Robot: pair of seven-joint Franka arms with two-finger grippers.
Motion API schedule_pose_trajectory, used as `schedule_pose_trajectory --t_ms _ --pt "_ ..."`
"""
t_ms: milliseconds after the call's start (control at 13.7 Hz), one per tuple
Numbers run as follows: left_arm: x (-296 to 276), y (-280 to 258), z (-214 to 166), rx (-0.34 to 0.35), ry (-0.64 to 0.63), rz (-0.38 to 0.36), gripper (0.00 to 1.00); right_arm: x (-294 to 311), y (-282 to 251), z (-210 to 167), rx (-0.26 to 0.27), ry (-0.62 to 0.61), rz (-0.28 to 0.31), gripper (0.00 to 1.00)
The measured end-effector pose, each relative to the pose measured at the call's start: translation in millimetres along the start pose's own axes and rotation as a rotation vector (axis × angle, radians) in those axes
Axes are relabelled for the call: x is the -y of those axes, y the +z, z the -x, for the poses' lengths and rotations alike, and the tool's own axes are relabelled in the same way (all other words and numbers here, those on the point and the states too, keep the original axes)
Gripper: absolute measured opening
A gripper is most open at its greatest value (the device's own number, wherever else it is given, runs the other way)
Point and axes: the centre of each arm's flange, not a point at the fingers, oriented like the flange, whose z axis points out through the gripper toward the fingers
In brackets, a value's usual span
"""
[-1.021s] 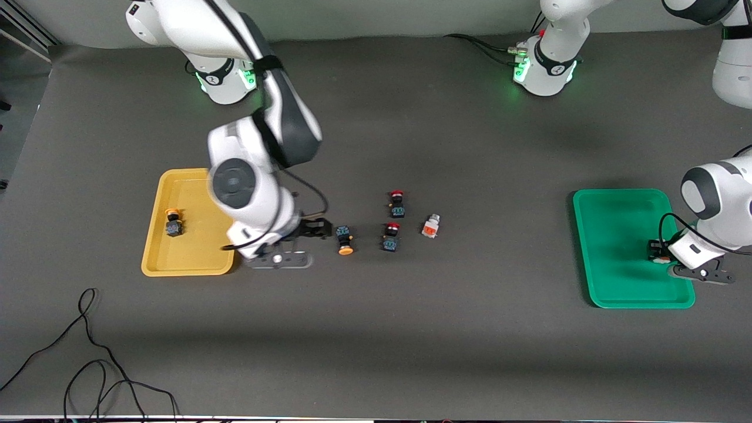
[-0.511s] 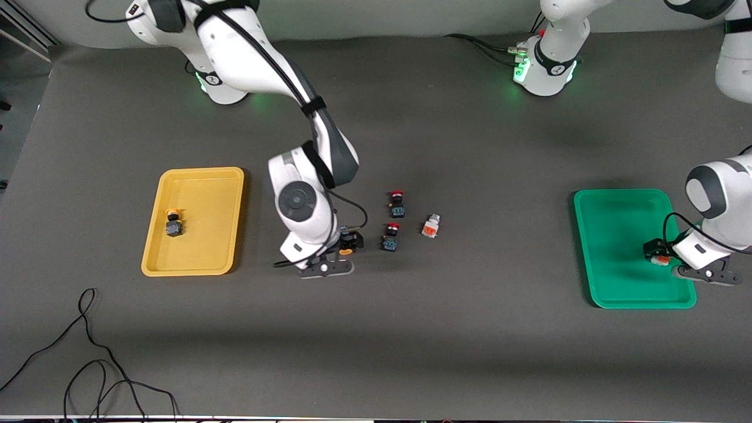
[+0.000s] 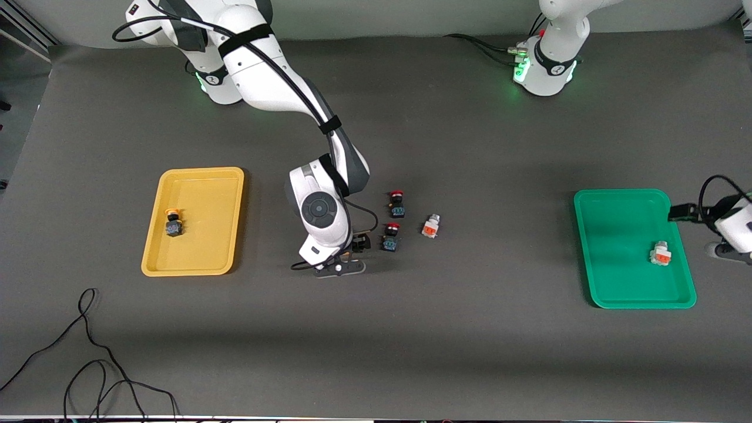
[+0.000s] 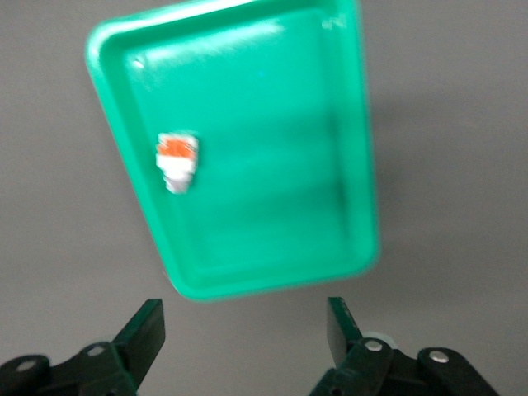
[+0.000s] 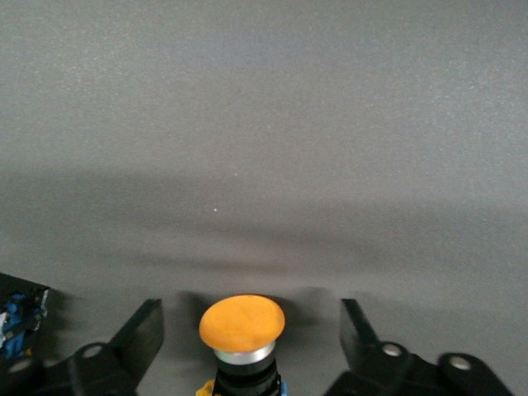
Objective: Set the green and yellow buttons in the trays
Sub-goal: 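Carry the button to the yellow tray while the left gripper grasps another block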
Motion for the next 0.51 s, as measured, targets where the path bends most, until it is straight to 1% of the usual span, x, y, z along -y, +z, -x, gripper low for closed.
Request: schedule_pose_trajectory --t_ms 73,146,219,365,438,511 --pt "-20.7 -15.3 -0.6 0.017 -0.027 0.016 0.89 -1.3 1.6 0.7 0.006 0.008 -0.004 0.82" --pt "-46.7 -23.9 -5.3 0.029 -0.055 0.027 0.89 -2.3 4.1 2.1 0.014 0.016 -0.010 0.81" --pt "-75.6 -26.8 -12.5 0.032 -0.080 0.030 0.89 -2.8 5.8 3.2 0.020 0.025 -0.017 0.74" --pt "-139.6 -23.7 -27.1 0.039 -0.101 0.040 0.89 -2.5 6.0 3.7 0.025 0.031 -0.024 0.50" --pt "-170.5 -20.0 -33.4 0.041 -0.102 0.053 0.89 -2.4 4.5 3.5 0.024 0.032 -0.026 0.41" --pt "-197.3 -16.1 -39.3 0.038 -0.107 0.069 0.89 -2.3 0.8 2.8 0.022 0.033 -0.030 0.41"
